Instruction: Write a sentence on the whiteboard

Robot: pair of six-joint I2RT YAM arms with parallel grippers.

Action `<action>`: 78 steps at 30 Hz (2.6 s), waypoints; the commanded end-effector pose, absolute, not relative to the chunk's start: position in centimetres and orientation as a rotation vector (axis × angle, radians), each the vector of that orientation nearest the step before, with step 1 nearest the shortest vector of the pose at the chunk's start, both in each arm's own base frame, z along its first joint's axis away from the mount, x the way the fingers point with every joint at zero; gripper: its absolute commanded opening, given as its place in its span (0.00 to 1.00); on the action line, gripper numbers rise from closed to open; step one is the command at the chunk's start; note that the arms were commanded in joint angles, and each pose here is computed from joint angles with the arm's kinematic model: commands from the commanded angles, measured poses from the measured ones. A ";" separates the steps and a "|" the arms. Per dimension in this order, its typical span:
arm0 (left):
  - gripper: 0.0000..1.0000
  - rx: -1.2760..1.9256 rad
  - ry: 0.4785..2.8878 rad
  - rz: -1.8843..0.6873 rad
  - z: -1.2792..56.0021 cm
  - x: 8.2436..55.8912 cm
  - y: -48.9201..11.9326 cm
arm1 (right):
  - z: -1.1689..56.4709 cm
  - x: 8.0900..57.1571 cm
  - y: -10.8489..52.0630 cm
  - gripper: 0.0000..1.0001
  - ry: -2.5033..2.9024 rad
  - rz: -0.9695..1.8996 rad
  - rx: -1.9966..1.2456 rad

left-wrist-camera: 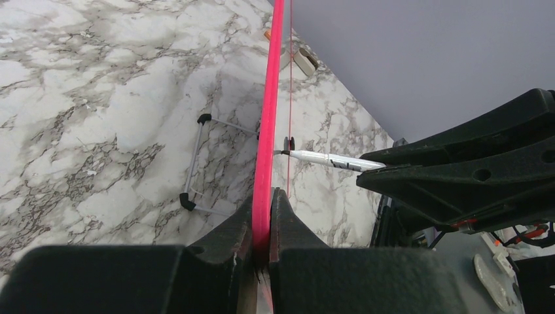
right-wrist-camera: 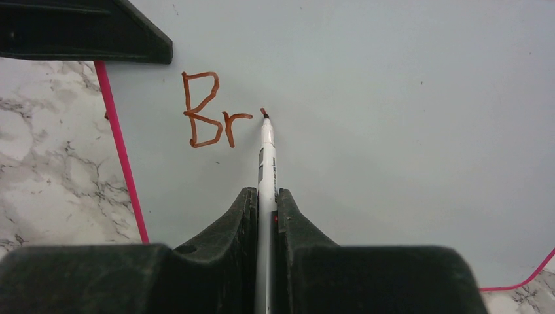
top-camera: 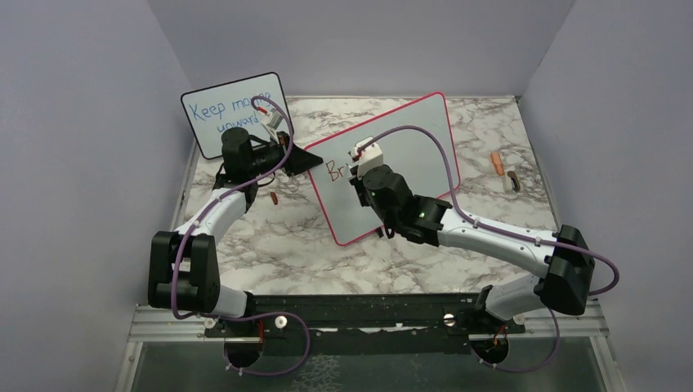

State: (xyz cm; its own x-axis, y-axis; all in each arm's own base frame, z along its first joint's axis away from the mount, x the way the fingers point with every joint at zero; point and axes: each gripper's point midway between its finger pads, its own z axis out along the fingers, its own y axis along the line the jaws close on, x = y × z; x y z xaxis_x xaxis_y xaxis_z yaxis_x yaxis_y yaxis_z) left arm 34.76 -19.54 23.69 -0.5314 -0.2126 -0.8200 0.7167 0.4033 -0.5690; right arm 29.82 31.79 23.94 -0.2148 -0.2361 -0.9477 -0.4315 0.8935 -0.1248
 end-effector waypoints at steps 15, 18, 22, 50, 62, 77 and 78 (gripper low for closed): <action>0.00 0.444 1.819 -1.253 20.9 34.8 -19.7 | 24.1 29.0 31.3 0.01 1.815 0.255 -0.487; 0.00 0.444 1.820 -1.255 20.9 34.8 -19.7 | 24.0 29.0 31.1 0.01 1.819 0.242 -0.482; 0.00 0.447 1.818 -1.256 20.9 34.8 -19.7 | 23.5 29.2 30.7 0.01 1.828 0.211 -0.478; 0.00 0.449 1.820 -1.260 20.9 34.7 -19.8 | 21.5 28.4 30.2 0.01 1.890 0.200 -0.512; 0.00 0.453 1.819 -1.262 20.9 34.7 -19.8 | 24.7 28.7 30.5 0.01 1.802 0.249 -0.485; 0.00 0.453 1.818 -1.260 20.9 34.8 -19.8 | 25.9 30.1 29.7 0.01 1.747 0.303 -0.456; 0.00 0.453 1.819 -1.261 20.9 34.8 -19.8 | 25.9 30.1 29.7 0.01 1.743 0.305 -0.457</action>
